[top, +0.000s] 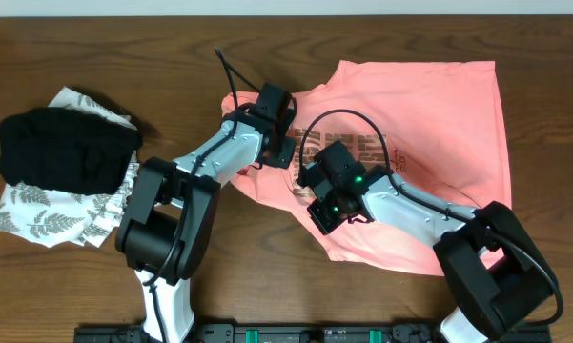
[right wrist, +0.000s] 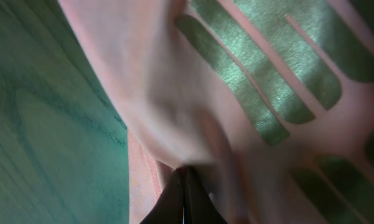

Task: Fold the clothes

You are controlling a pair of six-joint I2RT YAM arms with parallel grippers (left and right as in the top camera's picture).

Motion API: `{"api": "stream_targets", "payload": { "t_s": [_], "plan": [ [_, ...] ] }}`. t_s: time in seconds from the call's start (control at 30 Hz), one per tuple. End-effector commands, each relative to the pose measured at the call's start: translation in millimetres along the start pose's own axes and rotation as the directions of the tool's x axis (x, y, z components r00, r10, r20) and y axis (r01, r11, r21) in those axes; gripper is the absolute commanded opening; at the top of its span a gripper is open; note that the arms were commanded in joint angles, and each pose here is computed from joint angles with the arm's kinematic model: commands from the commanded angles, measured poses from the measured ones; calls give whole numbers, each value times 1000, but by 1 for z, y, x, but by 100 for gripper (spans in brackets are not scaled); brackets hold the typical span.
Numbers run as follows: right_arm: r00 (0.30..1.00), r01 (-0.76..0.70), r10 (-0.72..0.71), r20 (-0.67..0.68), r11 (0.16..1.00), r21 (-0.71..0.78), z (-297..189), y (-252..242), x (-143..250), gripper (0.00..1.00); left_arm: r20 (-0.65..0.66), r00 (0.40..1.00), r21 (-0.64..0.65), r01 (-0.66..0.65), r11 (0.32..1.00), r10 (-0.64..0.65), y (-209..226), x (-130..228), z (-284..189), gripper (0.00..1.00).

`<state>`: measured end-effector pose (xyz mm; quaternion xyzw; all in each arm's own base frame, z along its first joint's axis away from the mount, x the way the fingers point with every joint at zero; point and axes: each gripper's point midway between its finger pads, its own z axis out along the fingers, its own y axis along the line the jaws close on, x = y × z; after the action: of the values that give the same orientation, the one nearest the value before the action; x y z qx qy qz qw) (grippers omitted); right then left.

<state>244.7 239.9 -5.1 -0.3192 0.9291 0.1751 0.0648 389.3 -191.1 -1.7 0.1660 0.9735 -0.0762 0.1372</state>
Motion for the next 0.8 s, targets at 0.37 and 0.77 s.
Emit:
{"api": "stream_targets", "payload": {
  "t_s": [0.37,0.77],
  "plan": [
    [965,32,-25,-260,999,22,4,8,66,1,119,980,-52,168,985,-161,76,-28,22,6],
    [972,49,-17,-236,991,128,0,-2,60,4,149,964,-72,235,969,-222,109,-46,-17,27]
  ]
}}
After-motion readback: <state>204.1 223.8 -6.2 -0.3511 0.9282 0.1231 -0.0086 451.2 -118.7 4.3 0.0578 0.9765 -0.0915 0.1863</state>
